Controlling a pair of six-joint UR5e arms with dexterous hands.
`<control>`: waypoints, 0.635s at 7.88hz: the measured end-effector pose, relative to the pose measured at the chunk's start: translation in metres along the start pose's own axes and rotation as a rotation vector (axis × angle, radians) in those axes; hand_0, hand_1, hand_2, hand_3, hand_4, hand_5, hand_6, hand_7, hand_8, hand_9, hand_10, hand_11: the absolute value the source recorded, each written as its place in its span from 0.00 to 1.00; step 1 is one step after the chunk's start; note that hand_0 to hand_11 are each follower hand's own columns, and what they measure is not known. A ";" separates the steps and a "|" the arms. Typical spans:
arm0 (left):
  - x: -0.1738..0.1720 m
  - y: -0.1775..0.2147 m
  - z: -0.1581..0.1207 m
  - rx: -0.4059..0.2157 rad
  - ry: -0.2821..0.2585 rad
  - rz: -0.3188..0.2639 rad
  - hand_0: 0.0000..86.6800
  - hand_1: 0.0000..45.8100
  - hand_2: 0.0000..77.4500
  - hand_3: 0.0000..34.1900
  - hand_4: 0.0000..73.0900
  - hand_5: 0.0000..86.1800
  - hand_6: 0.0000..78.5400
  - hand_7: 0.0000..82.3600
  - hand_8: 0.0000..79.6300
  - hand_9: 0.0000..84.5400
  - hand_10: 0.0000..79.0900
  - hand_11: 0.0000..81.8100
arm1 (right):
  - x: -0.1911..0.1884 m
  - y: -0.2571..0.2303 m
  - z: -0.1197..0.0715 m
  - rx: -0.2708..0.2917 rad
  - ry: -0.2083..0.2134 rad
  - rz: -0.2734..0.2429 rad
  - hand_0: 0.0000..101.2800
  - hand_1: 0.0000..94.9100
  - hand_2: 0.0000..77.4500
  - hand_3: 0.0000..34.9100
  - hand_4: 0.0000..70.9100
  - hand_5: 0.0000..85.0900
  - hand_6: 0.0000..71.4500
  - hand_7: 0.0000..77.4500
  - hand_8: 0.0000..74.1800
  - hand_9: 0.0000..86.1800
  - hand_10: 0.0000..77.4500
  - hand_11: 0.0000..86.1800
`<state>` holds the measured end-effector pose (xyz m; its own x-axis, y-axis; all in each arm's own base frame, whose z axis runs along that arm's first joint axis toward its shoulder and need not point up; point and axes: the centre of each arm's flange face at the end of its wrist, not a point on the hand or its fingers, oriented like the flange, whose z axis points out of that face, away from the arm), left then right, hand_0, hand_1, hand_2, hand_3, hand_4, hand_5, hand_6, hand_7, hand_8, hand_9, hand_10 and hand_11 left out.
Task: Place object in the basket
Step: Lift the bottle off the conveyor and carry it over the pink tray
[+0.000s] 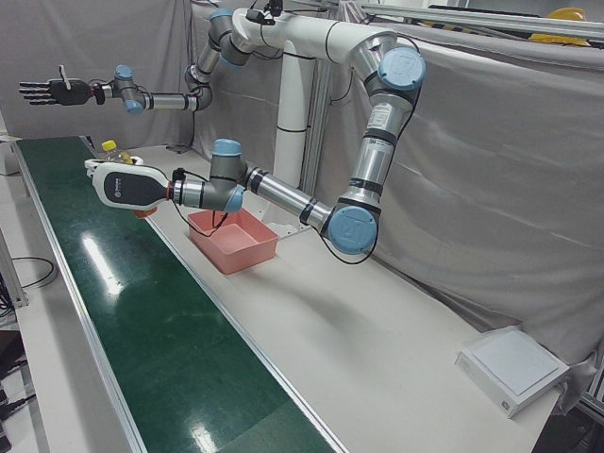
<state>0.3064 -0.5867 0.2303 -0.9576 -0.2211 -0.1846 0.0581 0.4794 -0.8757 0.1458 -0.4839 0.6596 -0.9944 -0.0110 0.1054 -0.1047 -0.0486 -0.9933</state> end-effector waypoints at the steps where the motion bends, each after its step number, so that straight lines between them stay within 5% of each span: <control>1: 0.002 0.010 -0.011 -0.024 -0.023 -0.007 0.61 0.08 0.59 0.00 0.51 0.71 0.76 0.73 0.84 0.83 0.77 0.85 | 0.000 0.000 0.000 0.000 0.000 0.000 0.00 0.00 0.01 0.00 0.00 0.00 0.00 0.01 0.00 0.00 0.00 0.00; 5: -0.027 0.047 -0.099 -0.099 -0.142 -0.030 0.60 0.08 0.59 0.00 0.49 0.72 0.77 0.73 0.78 0.85 0.77 0.85 | 0.000 0.000 0.000 0.001 0.000 0.000 0.00 0.00 0.01 0.00 0.00 0.00 0.00 0.01 0.00 0.00 0.00 0.00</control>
<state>0.3066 -0.4737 0.2381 -0.9087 -0.3510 -0.2260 -0.0048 0.5501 -0.8351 0.1458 -0.4838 0.6599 -0.9944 -0.0109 0.1054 -0.1047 -0.0492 -0.9933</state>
